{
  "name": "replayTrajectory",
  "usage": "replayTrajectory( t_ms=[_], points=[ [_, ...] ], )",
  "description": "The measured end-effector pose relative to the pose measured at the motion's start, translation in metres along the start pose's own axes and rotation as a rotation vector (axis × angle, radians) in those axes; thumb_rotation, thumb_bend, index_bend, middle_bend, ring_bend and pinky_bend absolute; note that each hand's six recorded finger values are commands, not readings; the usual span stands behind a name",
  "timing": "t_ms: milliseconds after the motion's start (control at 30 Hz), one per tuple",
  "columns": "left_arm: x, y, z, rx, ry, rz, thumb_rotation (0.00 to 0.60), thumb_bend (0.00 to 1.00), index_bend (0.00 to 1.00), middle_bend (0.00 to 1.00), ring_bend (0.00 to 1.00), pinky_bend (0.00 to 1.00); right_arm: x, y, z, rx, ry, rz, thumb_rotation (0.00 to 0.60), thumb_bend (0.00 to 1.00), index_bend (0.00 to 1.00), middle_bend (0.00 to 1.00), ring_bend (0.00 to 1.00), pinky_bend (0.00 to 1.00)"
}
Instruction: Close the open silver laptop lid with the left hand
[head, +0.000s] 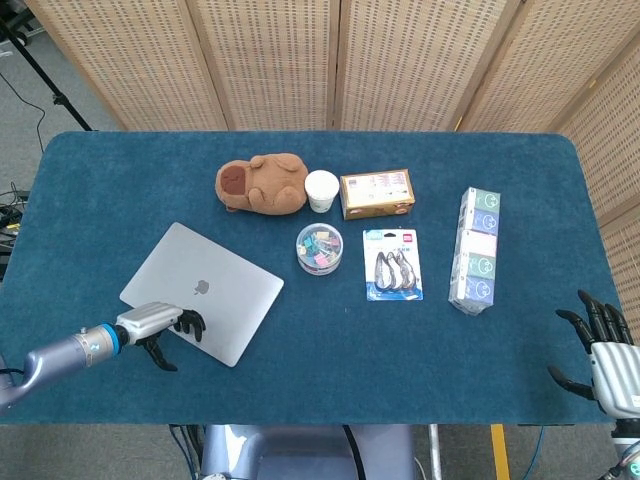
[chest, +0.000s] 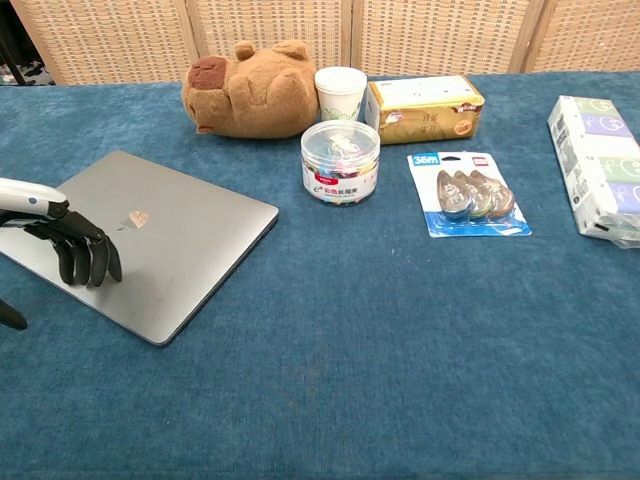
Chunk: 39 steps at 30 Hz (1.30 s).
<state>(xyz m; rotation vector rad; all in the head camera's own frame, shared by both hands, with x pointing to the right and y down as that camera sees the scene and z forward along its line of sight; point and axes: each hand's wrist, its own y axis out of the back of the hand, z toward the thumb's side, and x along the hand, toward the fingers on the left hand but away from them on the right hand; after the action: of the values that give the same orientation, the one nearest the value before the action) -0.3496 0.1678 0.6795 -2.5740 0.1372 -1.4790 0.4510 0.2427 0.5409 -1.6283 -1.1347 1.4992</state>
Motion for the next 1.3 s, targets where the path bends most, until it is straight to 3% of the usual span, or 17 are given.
replayTrajectory(
  t_ms=[167,467,633,800,967,1167,1300],
  points=[
    [-0.004,0.007,0.001,0.013,-0.018,0.040,0.600,0.09,0.42,0.26,0.34,0.31,0.000,0.000,0.002,0.004,0.001,0.000,0.600,0.23,0.20,0.00,0.00,0.00],
    [-0.025,0.038,0.012,0.058,-0.062,0.171,0.600,0.09,0.42,0.26,0.33,0.31,0.001,0.000,0.002,0.004,0.002,-0.004,0.600,0.23,0.20,0.00,0.00,0.00],
    [-0.046,0.068,0.024,0.084,-0.089,0.270,0.600,0.09,0.42,0.26,0.33,0.31,0.001,0.001,0.003,0.002,0.007,-0.008,0.600,0.23,0.20,0.00,0.00,0.00],
    [-0.081,0.101,0.031,0.148,-0.087,0.425,0.600,0.09,0.37,0.23,0.29,0.31,0.003,0.004,0.004,-0.005,0.012,-0.015,0.600,0.23,0.20,0.00,0.00,0.00],
    [-0.121,0.113,0.026,0.199,-0.053,0.624,0.600,0.09,0.33,0.18,0.25,0.30,0.002,0.005,0.006,-0.009,0.021,-0.016,0.600,0.23,0.20,0.00,0.00,0.00],
    [-0.174,0.101,0.003,0.127,0.015,0.859,0.600,0.09,0.27,0.11,0.14,0.22,-0.002,0.008,0.009,-0.020,0.033,-0.024,0.600,0.23,0.20,0.00,0.00,0.00],
    [-0.201,0.077,-0.018,0.067,0.072,0.979,0.600,0.09,0.25,0.10,0.11,0.18,-0.006,0.012,0.010,-0.028,0.036,-0.037,0.600,0.23,0.20,0.00,0.00,0.00]
  ],
)
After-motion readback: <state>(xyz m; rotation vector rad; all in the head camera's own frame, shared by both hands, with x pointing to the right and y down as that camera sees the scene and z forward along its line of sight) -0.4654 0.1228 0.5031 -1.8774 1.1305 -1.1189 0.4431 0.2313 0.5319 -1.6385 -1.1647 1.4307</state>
